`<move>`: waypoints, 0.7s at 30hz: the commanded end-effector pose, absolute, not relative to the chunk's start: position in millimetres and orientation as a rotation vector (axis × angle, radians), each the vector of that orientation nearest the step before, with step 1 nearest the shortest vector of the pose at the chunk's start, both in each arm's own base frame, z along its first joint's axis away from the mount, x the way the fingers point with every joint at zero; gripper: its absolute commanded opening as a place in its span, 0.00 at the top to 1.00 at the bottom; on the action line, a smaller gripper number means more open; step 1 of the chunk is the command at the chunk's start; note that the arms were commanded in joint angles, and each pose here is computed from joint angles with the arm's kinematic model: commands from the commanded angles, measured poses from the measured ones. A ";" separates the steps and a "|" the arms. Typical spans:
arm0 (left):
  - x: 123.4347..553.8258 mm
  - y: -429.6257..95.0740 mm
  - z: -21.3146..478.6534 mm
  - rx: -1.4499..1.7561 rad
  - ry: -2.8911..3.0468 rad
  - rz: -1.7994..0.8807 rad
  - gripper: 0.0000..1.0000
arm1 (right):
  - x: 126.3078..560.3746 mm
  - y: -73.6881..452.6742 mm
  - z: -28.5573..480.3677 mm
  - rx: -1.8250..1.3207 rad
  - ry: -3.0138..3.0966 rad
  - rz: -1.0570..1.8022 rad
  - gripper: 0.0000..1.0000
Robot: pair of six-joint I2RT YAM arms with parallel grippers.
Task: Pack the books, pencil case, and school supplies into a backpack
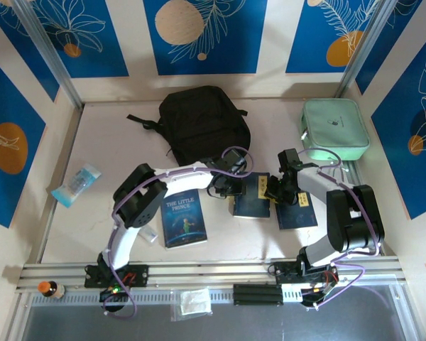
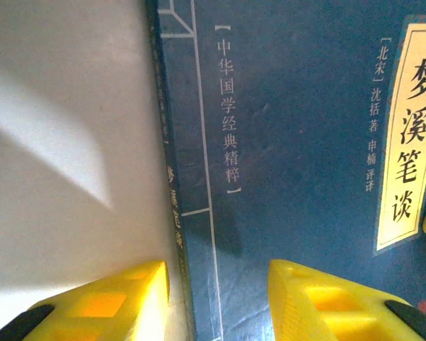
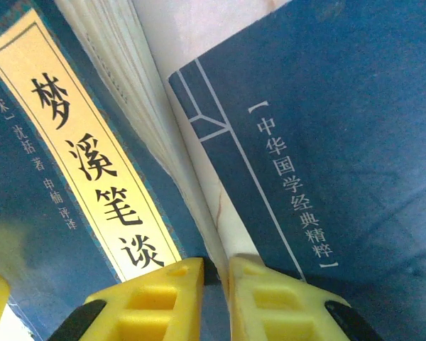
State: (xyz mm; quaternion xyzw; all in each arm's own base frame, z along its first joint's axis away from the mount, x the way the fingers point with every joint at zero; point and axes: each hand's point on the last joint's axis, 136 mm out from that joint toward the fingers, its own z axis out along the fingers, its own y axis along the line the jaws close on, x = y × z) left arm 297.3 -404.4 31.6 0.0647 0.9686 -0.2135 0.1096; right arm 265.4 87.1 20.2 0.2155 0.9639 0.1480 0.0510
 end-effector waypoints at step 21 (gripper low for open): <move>278.3 -452.1 136.8 0.416 2.591 -1.180 0.65 | 255.9 94.5 32.3 0.958 2.866 0.699 0.85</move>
